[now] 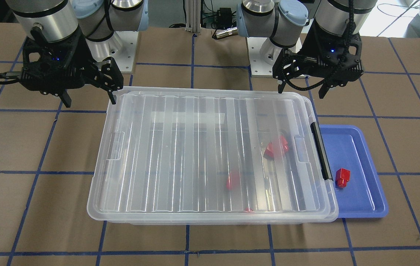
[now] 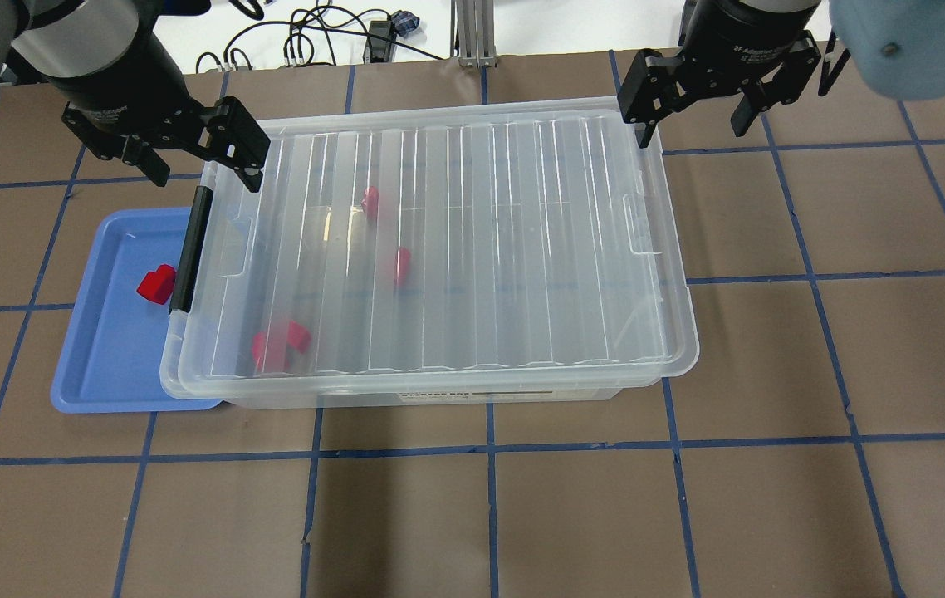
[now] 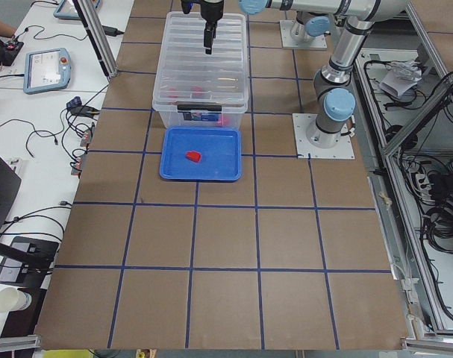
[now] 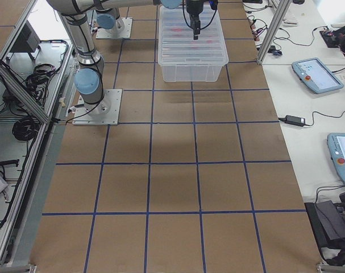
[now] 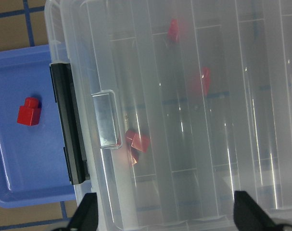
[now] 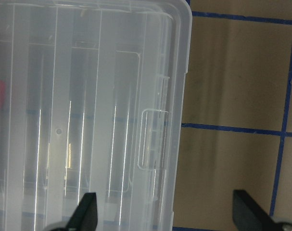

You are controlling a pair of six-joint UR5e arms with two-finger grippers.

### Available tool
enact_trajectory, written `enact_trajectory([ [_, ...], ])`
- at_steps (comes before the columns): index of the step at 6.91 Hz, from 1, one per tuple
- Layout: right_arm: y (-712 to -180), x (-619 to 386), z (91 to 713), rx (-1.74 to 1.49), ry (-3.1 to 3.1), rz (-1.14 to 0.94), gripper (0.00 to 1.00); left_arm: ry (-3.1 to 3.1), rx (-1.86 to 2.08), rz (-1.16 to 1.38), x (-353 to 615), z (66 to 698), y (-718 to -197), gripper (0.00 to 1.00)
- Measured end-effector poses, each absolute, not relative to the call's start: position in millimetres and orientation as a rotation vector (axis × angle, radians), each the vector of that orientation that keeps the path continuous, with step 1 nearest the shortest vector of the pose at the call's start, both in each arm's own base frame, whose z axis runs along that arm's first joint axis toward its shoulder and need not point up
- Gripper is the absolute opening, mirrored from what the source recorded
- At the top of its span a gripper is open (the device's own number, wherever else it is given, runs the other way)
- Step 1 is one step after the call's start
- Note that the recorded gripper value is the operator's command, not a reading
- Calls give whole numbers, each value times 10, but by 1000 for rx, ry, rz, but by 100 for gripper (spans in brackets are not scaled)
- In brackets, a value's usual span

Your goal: Place red block in blue tray from box

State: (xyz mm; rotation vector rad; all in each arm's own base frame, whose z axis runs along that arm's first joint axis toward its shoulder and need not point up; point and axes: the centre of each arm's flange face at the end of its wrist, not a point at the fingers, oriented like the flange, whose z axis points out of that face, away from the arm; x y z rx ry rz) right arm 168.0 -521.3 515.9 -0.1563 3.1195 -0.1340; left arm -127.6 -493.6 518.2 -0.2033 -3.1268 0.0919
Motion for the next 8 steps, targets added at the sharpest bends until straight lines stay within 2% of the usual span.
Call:
enact_trajectory([
  [8, -5102, 1664, 5198, -154, 3123, -112, 100, -3146, -190, 57, -1301, 5168, -4953, 100],
])
